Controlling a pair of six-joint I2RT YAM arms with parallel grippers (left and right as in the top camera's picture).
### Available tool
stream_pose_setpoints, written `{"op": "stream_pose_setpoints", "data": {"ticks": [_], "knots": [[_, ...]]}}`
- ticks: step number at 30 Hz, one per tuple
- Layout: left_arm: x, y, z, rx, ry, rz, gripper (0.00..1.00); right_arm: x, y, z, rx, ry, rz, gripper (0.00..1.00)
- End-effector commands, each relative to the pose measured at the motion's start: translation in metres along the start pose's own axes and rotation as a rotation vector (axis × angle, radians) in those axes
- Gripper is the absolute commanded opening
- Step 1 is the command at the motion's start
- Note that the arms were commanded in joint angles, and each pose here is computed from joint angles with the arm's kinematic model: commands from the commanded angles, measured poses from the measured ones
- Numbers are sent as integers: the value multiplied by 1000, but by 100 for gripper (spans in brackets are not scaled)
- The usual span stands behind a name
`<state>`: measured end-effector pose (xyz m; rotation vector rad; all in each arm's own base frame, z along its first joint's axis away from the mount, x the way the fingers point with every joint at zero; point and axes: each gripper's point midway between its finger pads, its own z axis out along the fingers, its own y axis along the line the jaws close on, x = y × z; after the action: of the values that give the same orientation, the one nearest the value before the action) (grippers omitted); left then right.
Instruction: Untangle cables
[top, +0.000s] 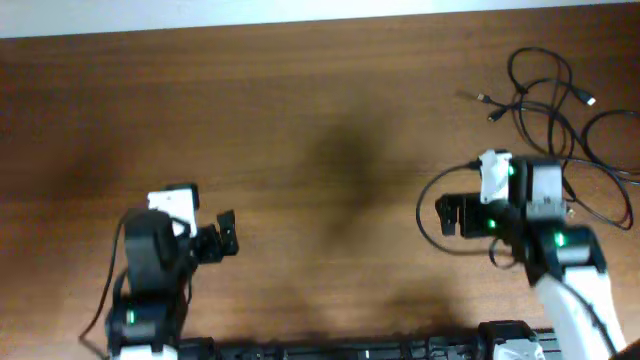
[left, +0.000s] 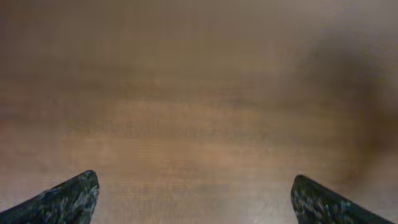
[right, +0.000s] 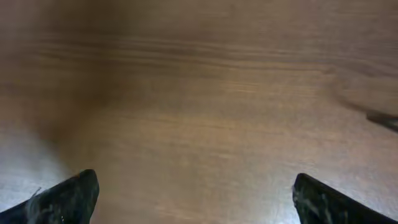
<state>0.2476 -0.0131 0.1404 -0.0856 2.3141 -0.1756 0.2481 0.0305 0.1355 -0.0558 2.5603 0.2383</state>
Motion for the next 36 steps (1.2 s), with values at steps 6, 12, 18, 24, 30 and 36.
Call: {"op": "stream_pose_setpoints", "data": {"ticks": [6,12,18,24,30,36], "knots": [[-20,-10,-48,37,-275,34,99,12,4,-9,-12,-70,-7,99],[-5,-8,-44,30,-210,26,99,28,-1,18,-10,74,20,99],[8,-6,-42,26,-158,19,99,60,-8,54,-7,297,62,98],[15,-5,-41,23,-127,15,99,51,-6,46,-8,243,52,99],[15,-5,-41,23,-127,15,99,-37,6,-42,30,-432,-156,99],[16,-5,-41,22,-126,15,99,-66,20,-90,40,-960,-252,99]]}}
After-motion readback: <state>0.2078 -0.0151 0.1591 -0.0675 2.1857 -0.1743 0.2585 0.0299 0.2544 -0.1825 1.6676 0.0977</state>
